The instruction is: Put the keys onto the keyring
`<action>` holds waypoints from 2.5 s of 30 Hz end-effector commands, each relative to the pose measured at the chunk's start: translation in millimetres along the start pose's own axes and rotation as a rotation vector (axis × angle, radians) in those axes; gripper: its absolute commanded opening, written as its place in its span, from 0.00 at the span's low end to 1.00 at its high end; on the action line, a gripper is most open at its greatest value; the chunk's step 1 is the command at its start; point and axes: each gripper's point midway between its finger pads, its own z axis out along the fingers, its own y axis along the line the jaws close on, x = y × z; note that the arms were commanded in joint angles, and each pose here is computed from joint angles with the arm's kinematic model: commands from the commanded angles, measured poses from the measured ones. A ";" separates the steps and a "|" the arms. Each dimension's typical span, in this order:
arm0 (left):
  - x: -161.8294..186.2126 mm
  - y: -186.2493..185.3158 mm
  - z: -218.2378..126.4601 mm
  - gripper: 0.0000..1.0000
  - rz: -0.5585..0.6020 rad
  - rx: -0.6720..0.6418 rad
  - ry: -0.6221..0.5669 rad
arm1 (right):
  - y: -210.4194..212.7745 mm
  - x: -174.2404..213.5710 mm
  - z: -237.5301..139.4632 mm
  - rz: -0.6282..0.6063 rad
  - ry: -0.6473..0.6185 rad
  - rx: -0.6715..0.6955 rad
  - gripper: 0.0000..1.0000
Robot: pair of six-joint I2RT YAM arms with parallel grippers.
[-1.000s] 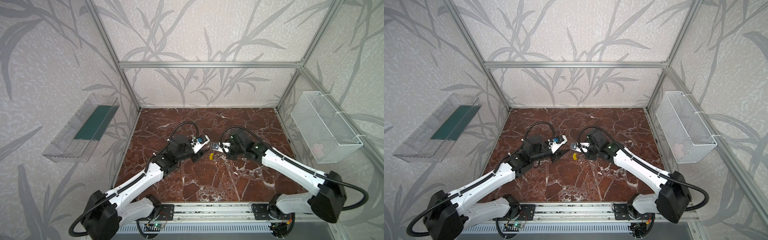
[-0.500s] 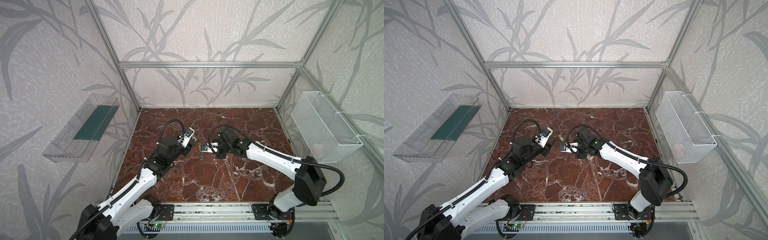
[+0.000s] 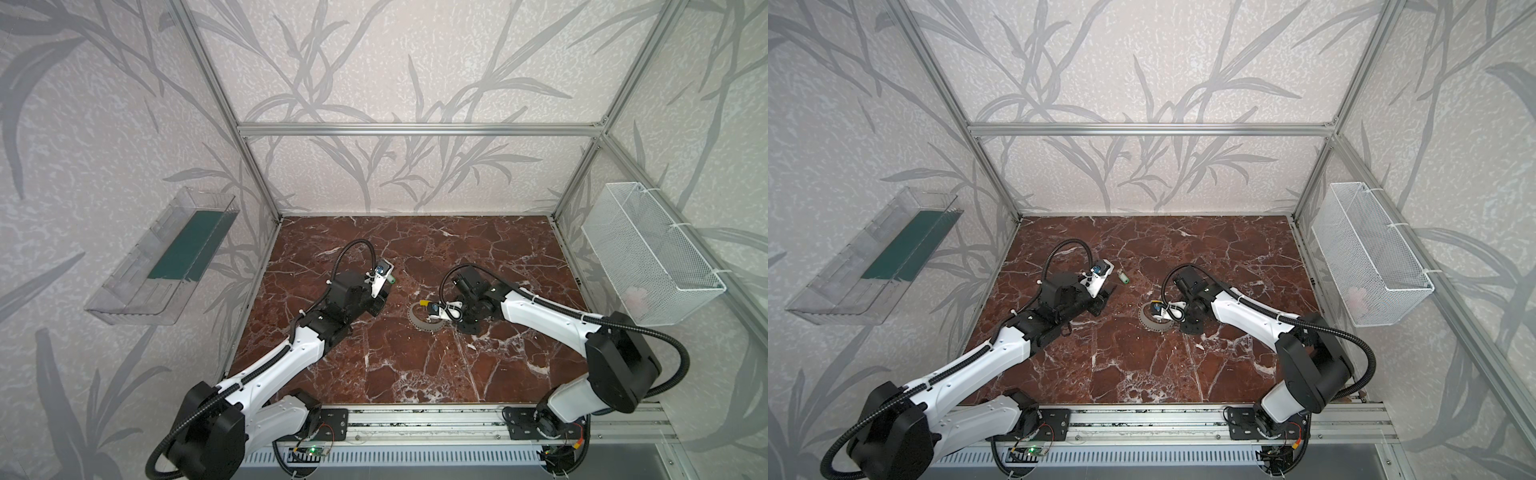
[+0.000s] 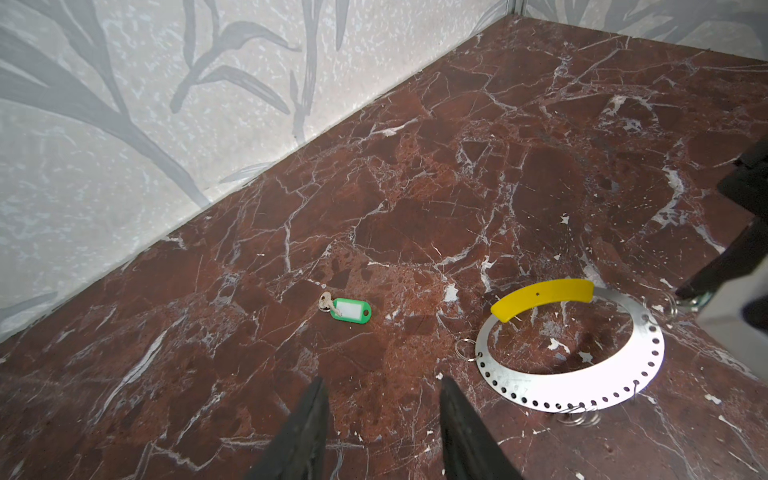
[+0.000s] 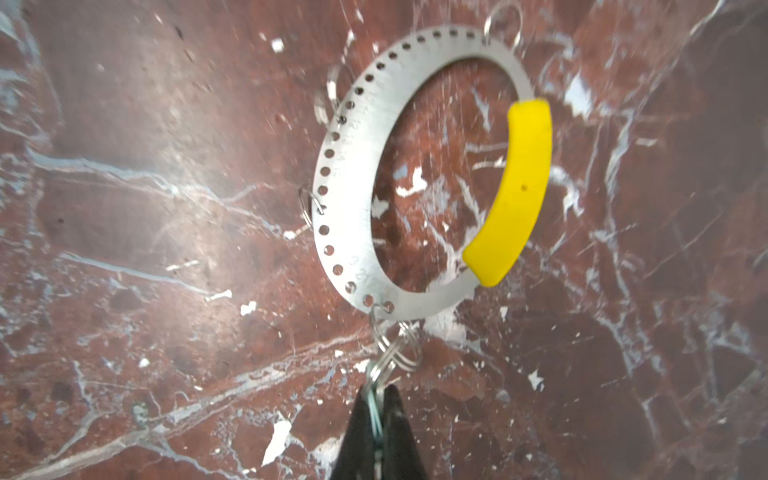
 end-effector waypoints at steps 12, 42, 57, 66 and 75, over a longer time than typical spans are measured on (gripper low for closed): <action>-9.9 -0.7 23.6 0.46 -0.042 0.066 0.028 | -53.2 28.4 -29.7 0.211 -0.037 0.138 0.53; 17.0 52.4 59.2 0.42 -0.485 0.068 0.158 | -40.1 -117.9 48.5 0.543 -0.102 -0.019 0.46; 16.1 48.8 60.3 0.42 -0.466 0.080 0.159 | -35.3 -122.6 73.8 0.503 -0.089 -0.015 0.36; 18.4 44.7 60.3 0.42 -0.446 0.096 0.163 | -26.6 -113.7 76.0 0.452 -0.062 -0.015 0.34; 19.1 41.5 59.1 0.42 -0.433 0.102 0.166 | -34.3 -121.0 80.0 0.473 -0.076 -0.001 0.21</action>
